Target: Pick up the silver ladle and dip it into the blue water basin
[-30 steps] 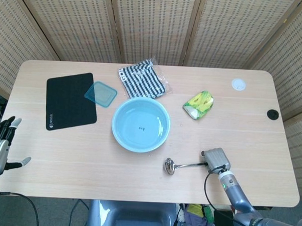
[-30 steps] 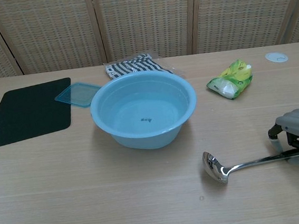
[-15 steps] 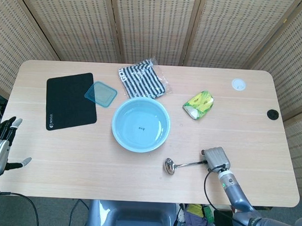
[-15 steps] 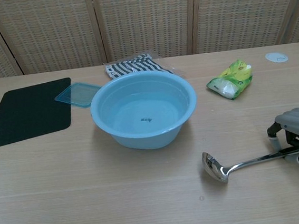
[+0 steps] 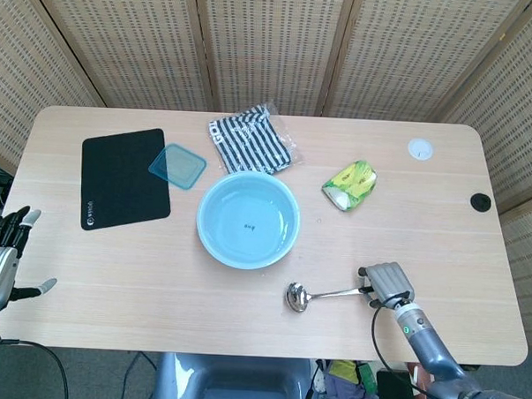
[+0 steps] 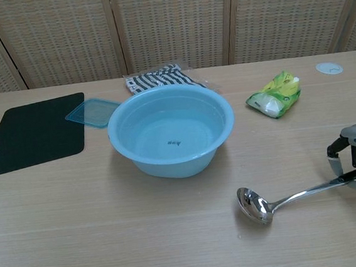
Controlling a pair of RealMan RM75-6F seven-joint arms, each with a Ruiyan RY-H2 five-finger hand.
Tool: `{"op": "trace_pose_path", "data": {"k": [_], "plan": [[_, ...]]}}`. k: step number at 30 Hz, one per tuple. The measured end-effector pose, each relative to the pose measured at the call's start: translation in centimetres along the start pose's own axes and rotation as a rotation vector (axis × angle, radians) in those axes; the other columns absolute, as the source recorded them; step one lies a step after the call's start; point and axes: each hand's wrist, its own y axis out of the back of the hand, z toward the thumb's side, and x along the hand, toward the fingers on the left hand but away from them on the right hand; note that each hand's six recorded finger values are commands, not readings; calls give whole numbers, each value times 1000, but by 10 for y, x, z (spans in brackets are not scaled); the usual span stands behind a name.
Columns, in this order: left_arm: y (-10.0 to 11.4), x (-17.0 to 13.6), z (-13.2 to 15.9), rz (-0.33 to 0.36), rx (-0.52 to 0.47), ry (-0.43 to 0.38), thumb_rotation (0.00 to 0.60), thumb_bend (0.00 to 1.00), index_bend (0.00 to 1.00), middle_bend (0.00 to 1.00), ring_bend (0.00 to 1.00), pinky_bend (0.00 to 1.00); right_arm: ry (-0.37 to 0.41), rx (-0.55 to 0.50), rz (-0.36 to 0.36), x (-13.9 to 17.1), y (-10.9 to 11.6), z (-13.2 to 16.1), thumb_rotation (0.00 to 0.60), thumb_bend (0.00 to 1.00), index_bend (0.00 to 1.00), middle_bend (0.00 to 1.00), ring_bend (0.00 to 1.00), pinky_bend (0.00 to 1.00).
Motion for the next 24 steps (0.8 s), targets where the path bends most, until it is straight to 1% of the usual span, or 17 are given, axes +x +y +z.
{"op": "trace_pose_path", "data": {"k": [7, 11, 15, 24], "plan": [[0, -1, 2, -3, -1, -8, 600, 0, 0, 0, 0, 0, 27, -84, -31, 24, 18, -15, 600, 849, 852, 968, 969, 1000], [-1, -1, 2, -6, 0, -10, 600, 0, 0, 0, 0, 0, 35, -119, -37, 38, 29, -24, 600, 851, 853, 968, 969, 1000], [-2, -1, 2, -7, 2, -10, 600, 0, 0, 0, 0, 0, 43, -151, -60, 51, 42, -34, 600, 852, 852, 968, 969, 1000], [-3, -1, 3, -10, 5, -9, 600, 0, 0, 0, 0, 0, 73, -169, -80, 67, 59, -36, 600, 851, 853, 968, 969, 1000]]}}
